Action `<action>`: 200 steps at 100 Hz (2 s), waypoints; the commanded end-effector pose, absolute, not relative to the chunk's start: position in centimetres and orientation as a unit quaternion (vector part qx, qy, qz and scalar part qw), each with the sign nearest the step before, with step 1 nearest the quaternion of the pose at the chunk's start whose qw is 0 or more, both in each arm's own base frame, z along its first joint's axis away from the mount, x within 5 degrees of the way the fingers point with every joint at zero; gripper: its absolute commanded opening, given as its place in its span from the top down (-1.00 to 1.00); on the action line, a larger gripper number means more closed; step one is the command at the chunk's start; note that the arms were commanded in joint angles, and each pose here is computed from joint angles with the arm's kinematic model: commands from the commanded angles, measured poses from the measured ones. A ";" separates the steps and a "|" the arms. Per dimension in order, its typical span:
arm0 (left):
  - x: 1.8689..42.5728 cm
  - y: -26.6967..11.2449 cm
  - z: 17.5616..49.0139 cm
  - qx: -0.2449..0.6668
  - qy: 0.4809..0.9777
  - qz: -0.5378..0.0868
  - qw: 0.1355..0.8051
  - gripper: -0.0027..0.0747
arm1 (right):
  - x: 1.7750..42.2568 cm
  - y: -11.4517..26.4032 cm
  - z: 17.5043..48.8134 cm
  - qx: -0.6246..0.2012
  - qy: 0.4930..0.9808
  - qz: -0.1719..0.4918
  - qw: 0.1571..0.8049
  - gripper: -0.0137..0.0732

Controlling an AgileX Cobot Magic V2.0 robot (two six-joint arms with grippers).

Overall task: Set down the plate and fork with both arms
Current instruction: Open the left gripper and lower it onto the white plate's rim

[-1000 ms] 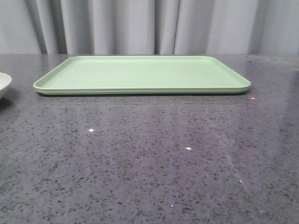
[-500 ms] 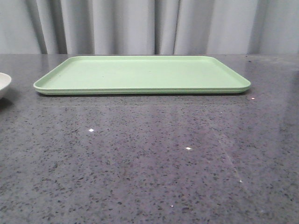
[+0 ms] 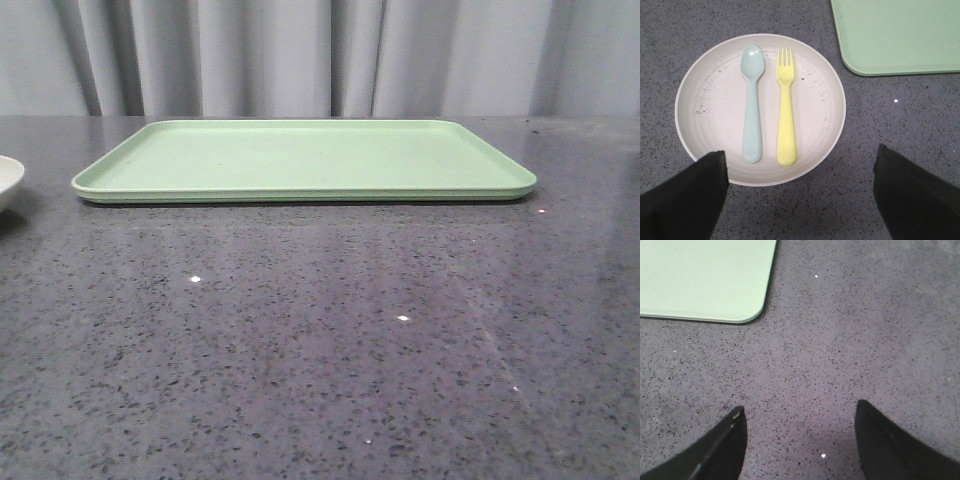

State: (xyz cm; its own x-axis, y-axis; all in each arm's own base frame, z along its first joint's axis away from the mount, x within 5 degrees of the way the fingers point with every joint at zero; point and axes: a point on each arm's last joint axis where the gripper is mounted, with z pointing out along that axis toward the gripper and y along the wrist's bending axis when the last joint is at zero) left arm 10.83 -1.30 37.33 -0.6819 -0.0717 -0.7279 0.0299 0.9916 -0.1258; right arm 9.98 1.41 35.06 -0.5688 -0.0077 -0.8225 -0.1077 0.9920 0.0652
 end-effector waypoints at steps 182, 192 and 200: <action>27.0 8.8 26.7 -0.147 0.955 -0.003 0.259 -0.34 | 10.3 1.4 36.5 -0.032 0.864 0.053 0.500 -0.41; 27.3 8.9 26.2 -0.148 0.957 -0.005 0.250 -0.34 | 10.3 1.4 36.5 -0.032 0.864 0.053 0.500 -0.41; 27.4 9.0 25.9 -0.149 0.958 -0.006 0.247 -0.34 | 10.3 1.4 36.5 -0.032 0.864 0.053 0.500 -0.41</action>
